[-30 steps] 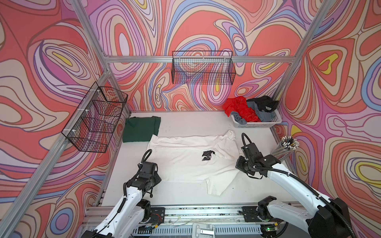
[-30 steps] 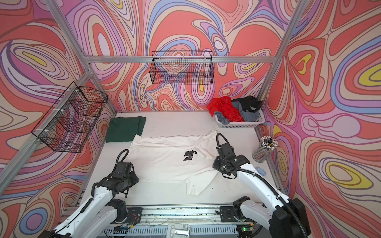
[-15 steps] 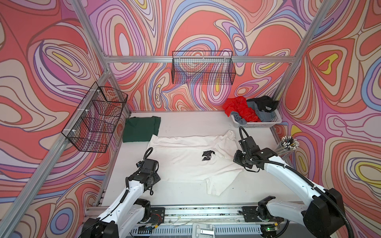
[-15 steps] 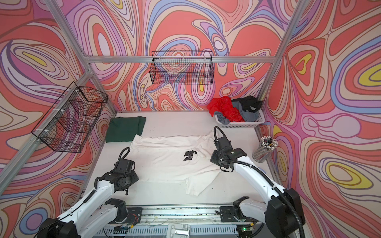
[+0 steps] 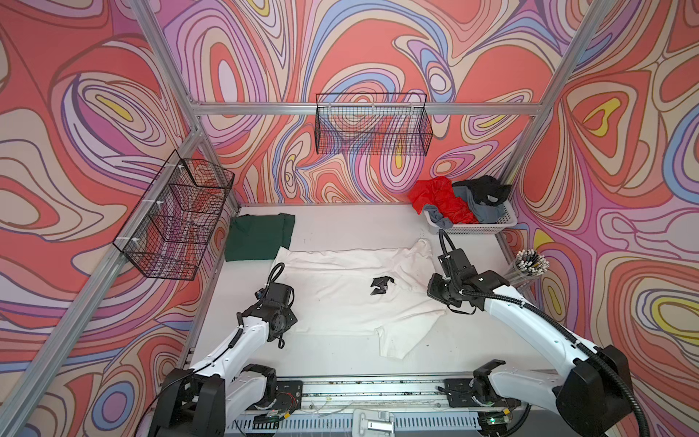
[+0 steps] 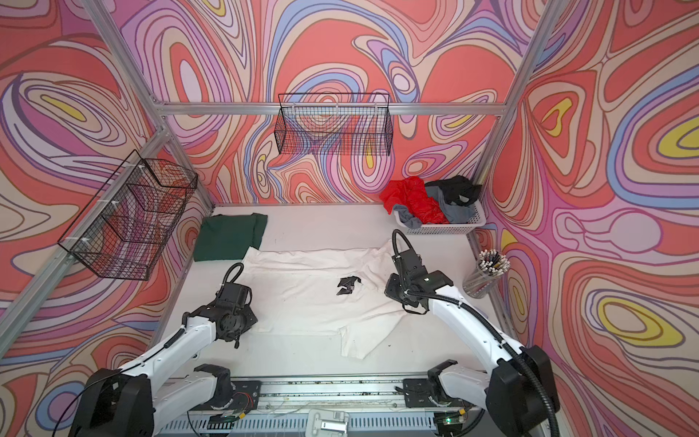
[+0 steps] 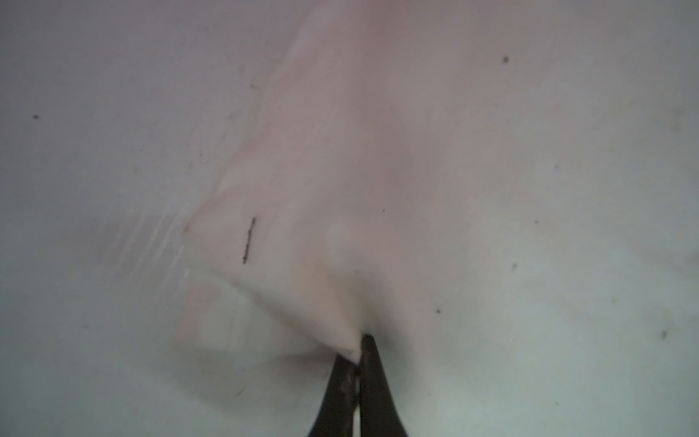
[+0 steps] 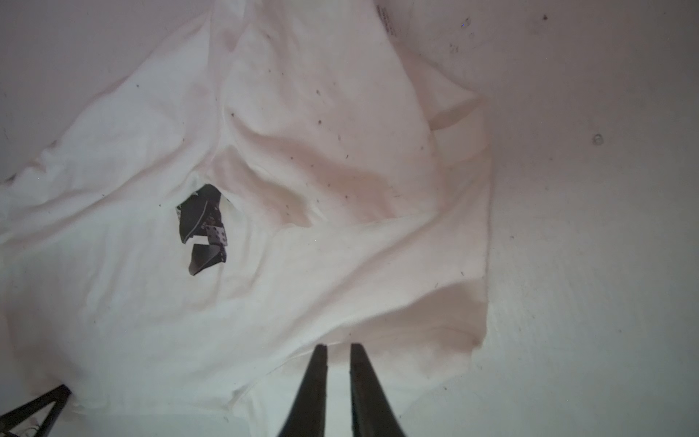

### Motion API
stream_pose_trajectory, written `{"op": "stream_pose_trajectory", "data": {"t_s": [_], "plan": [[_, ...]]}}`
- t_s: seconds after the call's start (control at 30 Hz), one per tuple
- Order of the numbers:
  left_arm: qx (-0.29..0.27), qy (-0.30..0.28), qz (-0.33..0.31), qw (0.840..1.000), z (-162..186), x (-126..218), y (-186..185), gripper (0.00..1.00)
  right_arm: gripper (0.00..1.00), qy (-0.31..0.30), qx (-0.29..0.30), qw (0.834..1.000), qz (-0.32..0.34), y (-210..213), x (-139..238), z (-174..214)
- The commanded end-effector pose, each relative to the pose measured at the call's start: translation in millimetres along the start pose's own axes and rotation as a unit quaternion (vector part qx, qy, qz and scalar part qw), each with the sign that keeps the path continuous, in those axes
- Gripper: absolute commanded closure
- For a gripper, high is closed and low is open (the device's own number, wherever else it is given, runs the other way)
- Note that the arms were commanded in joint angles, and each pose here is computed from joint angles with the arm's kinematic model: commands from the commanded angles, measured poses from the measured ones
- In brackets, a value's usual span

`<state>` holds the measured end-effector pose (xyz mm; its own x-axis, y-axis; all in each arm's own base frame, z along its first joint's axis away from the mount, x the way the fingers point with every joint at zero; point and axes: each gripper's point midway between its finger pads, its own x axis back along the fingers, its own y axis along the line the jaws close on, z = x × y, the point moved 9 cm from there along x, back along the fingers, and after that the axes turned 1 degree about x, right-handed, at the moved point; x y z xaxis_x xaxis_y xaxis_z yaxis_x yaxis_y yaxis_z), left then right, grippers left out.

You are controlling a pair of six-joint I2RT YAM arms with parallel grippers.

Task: Fold and stack the t-shirts
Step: 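Pinch the near hem corners with both grippers, then lift the near hem with both grippers and fold it toward the far edge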

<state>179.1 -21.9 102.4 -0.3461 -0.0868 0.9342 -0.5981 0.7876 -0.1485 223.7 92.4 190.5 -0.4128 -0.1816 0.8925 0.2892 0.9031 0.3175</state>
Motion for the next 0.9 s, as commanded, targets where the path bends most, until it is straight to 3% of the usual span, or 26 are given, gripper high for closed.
{"op": "stream_pose_trajectory", "data": {"t_s": [0.0, 0.17, 0.53, 0.87], "plan": [[-0.018, -0.001, 0.018, 1.000, -8.2, 12.8, -9.8, 1.00, 0.63, 0.024, 0.005, 1.000, 0.009, -10.3, -2.6, 14.6], [-0.024, -0.016, 0.060, 0.998, -22.9, 27.8, -27.3, 1.00, 0.52, 0.057, -0.026, 0.998, -0.016, -30.8, -21.4, 45.8], [-0.032, 0.004, 0.069, 0.997, -29.6, 24.2, -41.1, 1.00, 0.52, 0.089, -0.034, 0.995, 0.001, -57.2, -34.4, 76.1], [-0.033, 0.002, 0.062, 0.998, -30.0, 19.5, -40.9, 1.00, 0.72, 0.102, -0.052, 0.993, 0.005, -65.1, -55.3, 89.8]]}}
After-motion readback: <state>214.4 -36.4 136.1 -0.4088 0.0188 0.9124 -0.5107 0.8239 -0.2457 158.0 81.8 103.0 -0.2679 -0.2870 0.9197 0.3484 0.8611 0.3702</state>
